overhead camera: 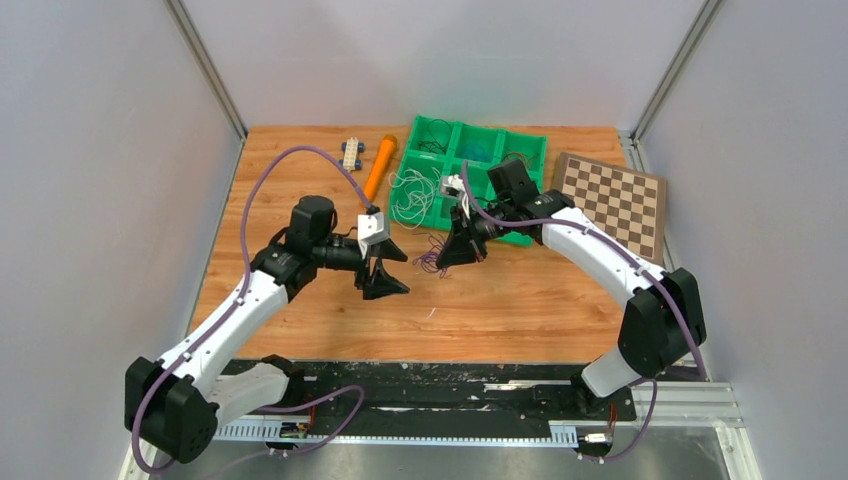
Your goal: Untangle the cables
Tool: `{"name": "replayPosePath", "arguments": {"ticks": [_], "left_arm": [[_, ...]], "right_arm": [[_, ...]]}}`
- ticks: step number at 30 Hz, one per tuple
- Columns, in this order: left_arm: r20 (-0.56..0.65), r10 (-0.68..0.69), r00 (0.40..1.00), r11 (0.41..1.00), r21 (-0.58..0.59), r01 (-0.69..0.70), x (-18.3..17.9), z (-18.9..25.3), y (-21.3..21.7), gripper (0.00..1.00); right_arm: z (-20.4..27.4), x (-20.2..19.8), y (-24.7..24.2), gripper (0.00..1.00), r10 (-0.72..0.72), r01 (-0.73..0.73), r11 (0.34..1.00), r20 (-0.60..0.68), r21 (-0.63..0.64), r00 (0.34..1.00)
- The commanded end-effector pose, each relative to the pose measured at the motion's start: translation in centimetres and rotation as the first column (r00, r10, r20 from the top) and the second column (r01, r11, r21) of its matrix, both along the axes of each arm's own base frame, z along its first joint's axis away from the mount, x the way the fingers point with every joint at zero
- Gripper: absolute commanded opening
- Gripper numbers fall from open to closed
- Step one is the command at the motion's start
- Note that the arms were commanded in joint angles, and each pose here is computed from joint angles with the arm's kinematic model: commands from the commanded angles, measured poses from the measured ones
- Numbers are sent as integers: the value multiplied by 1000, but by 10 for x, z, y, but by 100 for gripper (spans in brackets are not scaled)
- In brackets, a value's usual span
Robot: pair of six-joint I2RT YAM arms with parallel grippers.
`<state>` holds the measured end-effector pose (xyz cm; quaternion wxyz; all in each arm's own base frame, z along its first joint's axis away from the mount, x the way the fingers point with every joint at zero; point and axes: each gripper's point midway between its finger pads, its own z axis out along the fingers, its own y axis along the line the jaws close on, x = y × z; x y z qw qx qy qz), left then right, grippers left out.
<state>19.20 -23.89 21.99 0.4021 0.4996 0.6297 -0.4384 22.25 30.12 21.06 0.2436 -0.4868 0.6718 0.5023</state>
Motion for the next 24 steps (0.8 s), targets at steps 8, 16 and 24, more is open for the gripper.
{"name": "replayPosePath", "arguments": {"ticks": [8, 16, 24], "left_arm": [[76, 16, 997, 990, -138, -6, 20, 19, -33, 61], [-97, 15, 995, 971, -235, -38, 12, 27, -44, 41], [-142, 50, 989, 972, -223, -81, 4, 21, -37, 0]], "right_arm": [[46, -12, 12, 0, 105, -100, 984, -32, 147, 994], [53, -7, 14, 0, 88, -81, 985, -39, 152, 995], [51, 10, 1, 11, 9, 3, 991, -86, 135, 996]]}}
